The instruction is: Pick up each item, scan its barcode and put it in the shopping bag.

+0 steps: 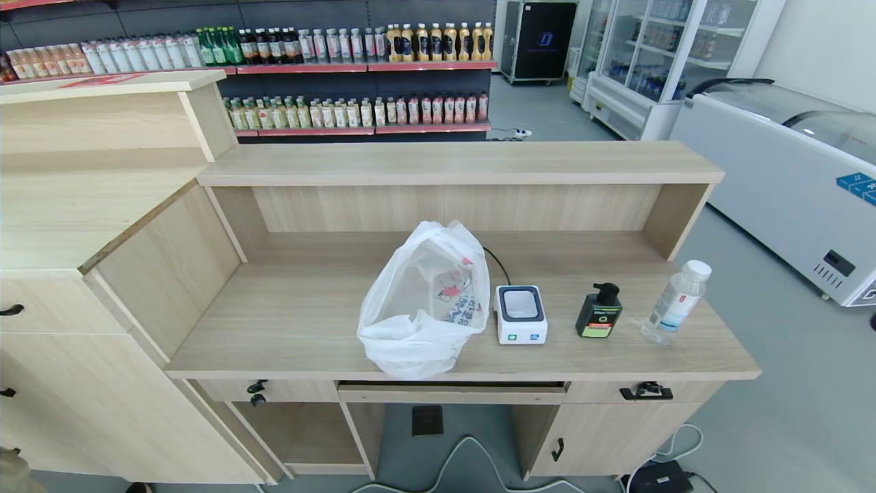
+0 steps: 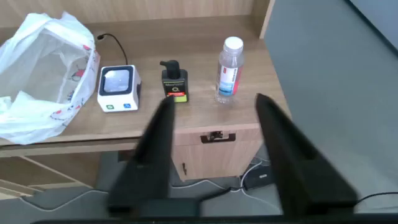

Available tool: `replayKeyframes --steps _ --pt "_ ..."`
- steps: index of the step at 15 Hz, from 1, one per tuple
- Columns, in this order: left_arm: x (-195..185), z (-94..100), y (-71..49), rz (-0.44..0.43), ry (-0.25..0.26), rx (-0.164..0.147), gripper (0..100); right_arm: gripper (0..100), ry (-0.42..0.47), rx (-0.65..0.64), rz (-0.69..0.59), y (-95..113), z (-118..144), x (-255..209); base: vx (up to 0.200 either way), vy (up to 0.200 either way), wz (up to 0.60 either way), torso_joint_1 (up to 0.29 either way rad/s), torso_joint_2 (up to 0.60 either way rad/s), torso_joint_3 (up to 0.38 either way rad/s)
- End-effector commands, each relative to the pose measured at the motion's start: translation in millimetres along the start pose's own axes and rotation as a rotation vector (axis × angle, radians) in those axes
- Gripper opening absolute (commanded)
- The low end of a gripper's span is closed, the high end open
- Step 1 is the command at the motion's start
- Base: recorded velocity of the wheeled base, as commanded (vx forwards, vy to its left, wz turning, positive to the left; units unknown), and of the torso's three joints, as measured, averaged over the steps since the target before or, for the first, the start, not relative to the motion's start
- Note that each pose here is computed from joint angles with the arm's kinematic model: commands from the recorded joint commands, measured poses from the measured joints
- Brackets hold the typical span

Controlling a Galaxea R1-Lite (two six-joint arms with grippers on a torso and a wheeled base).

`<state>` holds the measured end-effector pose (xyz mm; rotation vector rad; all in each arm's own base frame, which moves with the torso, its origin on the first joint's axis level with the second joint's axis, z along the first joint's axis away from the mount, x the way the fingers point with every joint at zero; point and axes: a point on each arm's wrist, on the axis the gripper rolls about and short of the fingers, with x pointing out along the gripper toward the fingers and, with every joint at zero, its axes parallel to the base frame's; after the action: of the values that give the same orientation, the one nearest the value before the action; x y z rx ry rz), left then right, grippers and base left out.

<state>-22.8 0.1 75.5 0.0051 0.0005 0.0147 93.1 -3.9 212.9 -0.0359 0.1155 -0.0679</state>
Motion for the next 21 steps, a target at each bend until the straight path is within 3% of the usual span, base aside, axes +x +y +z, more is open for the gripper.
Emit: replayKeyframes --steps 1,3,7,12,18,21 --pt "0 0.0 0.0 0.001 0.000 -0.001 0 100 0.152 -0.017 -0.037 -7 -15 70 0.000 0.000 0.00 0.000 0.00 0.000" --pt "0 0.0 0.0 0.001 0.000 -0.001 0 100 0.156 -0.045 0.039 -17 -25 100 0.000 0.000 0.00 0.000 0.00 0.000" --pt "0 0.0 0.0 0.001 0.000 -0.001 0 100 0.117 -0.257 0.182 -55 -54 158 0.000 0.000 0.00 0.000 0.00 0.000" --pt "0 0.0 0.0 0.001 0.000 -0.001 0 100 0.131 -0.379 0.268 -68 -85 210 0.000 0.000 0.00 0.000 0.00 0.000" --pt "0 0.0 0.0 0.001 0.000 -0.001 0 100 0.099 -0.469 0.349 -69 -105 253 0.000 0.000 0.00 0.000 0.00 0.000" --pt "0 0.0 0.0 0.001 0.000 -0.001 0 100 0.086 -0.487 0.436 -54 -114 268 0.000 0.000 0.00 0.000 0.00 0.000"
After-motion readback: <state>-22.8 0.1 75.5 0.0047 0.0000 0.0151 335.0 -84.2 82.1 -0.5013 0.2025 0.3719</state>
